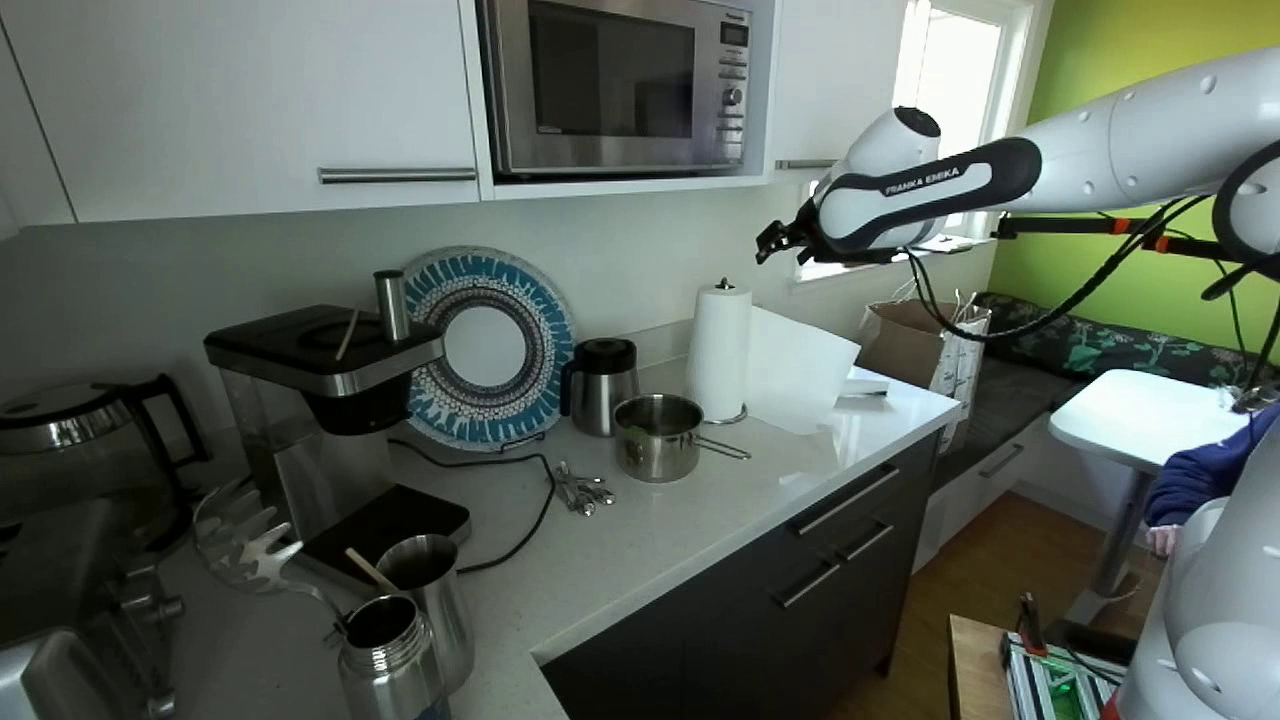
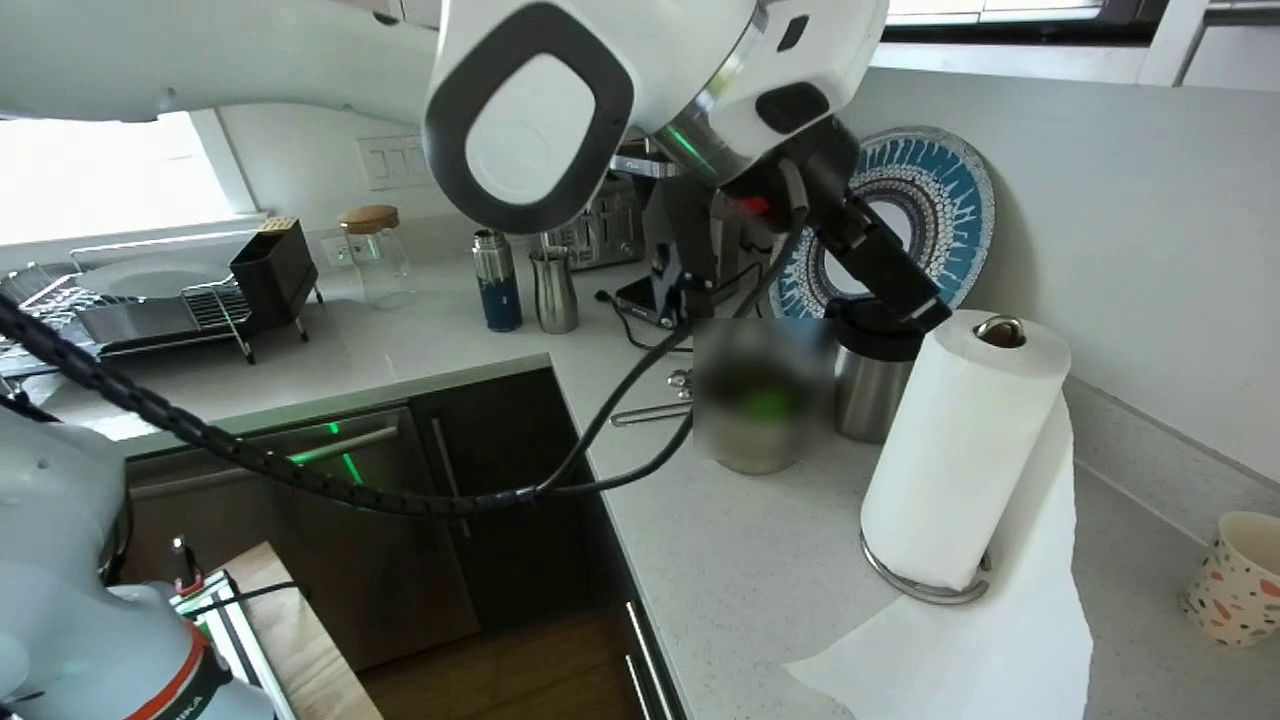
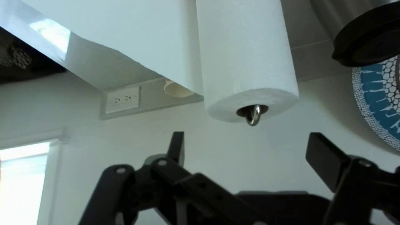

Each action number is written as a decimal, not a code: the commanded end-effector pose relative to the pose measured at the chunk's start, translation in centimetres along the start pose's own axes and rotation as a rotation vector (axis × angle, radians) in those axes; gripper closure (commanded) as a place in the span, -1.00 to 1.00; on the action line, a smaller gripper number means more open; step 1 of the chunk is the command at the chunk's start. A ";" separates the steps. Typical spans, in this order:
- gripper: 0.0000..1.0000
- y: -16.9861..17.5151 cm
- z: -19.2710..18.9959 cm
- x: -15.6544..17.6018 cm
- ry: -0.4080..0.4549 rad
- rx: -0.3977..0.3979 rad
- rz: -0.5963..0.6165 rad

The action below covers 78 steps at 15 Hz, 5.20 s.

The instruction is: Move the paper towel to the left

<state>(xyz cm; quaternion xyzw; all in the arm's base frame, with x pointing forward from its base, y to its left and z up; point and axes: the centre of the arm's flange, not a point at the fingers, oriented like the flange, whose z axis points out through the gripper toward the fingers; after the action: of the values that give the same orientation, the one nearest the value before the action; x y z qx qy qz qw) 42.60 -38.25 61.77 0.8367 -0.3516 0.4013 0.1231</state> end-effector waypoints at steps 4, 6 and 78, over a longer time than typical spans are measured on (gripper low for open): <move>-0.98 -0.8 6.7 -0.5 0.093 -0.042 -0.067; -0.91 -0.6 8.1 0.2 0.102 -0.051 -0.060; 0.94 -24.0 -17.0 -4.6 0.228 0.549 -0.437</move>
<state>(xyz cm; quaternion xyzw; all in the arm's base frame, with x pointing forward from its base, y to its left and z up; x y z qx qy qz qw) 46.76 -10.15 69.39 0.8531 -0.0669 0.5122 0.0725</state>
